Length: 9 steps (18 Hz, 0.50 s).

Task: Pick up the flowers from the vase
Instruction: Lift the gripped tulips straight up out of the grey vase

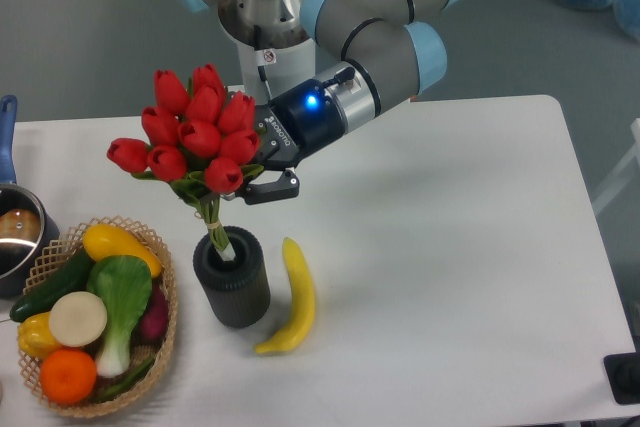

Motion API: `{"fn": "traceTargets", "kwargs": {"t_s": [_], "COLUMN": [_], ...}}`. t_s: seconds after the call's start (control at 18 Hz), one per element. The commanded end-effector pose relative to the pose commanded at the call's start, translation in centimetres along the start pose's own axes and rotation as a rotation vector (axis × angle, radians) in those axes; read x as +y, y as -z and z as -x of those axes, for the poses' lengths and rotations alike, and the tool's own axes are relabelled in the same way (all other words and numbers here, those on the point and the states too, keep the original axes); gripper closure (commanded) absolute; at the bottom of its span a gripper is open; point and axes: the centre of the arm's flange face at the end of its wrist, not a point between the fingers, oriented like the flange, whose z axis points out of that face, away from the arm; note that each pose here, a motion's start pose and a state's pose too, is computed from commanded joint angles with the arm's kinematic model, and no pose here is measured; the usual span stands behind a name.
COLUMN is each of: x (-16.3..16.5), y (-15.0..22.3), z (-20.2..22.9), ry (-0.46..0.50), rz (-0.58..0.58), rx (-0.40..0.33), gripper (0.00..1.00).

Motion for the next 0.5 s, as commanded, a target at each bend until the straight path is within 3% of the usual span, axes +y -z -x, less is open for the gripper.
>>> {"fn": "traceTargets", "kwargs": {"t_s": [0.5], "x": [-4.4], "y": [-0.1], "z": [-0.5], "ry": [0.031], "rz": [-0.024], "rx": [0.012], "gripper": [0.55]}}
